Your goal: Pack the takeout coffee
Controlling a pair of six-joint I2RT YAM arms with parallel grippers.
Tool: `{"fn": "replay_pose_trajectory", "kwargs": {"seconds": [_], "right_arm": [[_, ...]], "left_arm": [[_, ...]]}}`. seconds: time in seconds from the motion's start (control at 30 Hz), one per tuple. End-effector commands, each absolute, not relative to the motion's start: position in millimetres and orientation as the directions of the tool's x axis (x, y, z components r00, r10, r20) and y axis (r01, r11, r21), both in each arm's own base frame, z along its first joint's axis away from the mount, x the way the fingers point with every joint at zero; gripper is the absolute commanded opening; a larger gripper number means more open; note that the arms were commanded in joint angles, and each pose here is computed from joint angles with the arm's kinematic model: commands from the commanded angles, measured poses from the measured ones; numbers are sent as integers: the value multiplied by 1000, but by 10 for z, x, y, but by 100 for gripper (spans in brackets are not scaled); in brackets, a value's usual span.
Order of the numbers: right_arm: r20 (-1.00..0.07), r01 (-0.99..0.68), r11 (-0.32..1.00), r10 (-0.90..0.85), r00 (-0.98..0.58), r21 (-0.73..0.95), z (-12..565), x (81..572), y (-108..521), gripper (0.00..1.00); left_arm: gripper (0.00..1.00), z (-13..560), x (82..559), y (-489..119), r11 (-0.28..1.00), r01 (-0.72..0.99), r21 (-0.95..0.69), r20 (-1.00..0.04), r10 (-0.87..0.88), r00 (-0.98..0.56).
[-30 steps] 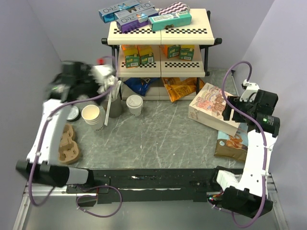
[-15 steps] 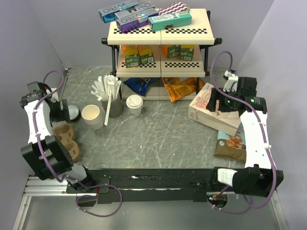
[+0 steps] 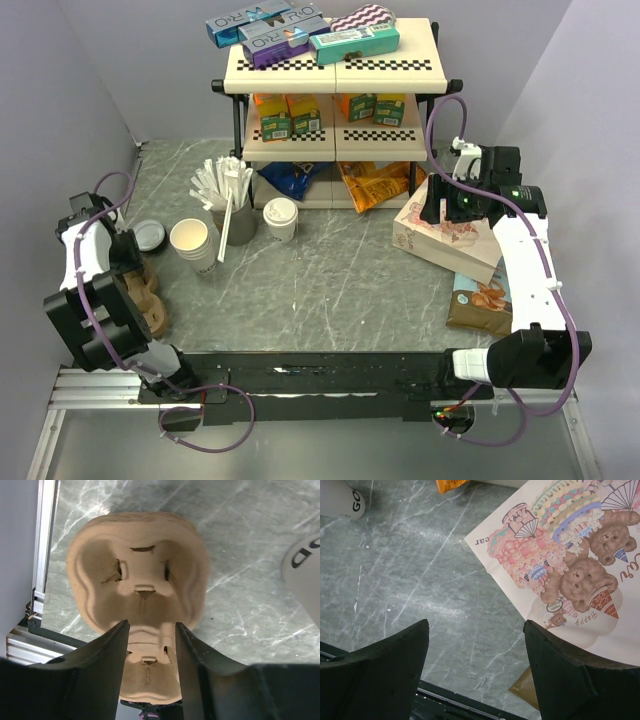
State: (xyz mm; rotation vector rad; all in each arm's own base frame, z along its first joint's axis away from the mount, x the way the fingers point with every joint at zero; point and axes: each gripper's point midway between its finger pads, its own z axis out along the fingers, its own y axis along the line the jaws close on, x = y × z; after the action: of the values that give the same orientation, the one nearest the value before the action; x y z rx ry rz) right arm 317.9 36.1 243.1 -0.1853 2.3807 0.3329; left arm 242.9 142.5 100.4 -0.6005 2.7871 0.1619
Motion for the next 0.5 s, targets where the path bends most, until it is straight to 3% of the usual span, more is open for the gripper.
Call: {"fn": "replay_pose_trajectory", "kwargs": {"seconds": [0.0, 0.13, 0.47], "right_arm": [[-707, -230, 959, -46, -705, 167, 2550, 3225, 365, 83], [-707, -226, 961, -48, -706, 161, 2522, 3212, 349, 83], [-702, -228, 961, -53, -710, 159, 2482, 3221, 349, 83]], "left_arm": [[50, 1030, 2459, 1524, 885, -460, 64, -316, -419, -851], [63, 976, 2362, 1487, 886, -460, 63, -293, -424, -857], [60, 925, 2194, 1428, 896, -437, 80, -277, -402, -873]]}}
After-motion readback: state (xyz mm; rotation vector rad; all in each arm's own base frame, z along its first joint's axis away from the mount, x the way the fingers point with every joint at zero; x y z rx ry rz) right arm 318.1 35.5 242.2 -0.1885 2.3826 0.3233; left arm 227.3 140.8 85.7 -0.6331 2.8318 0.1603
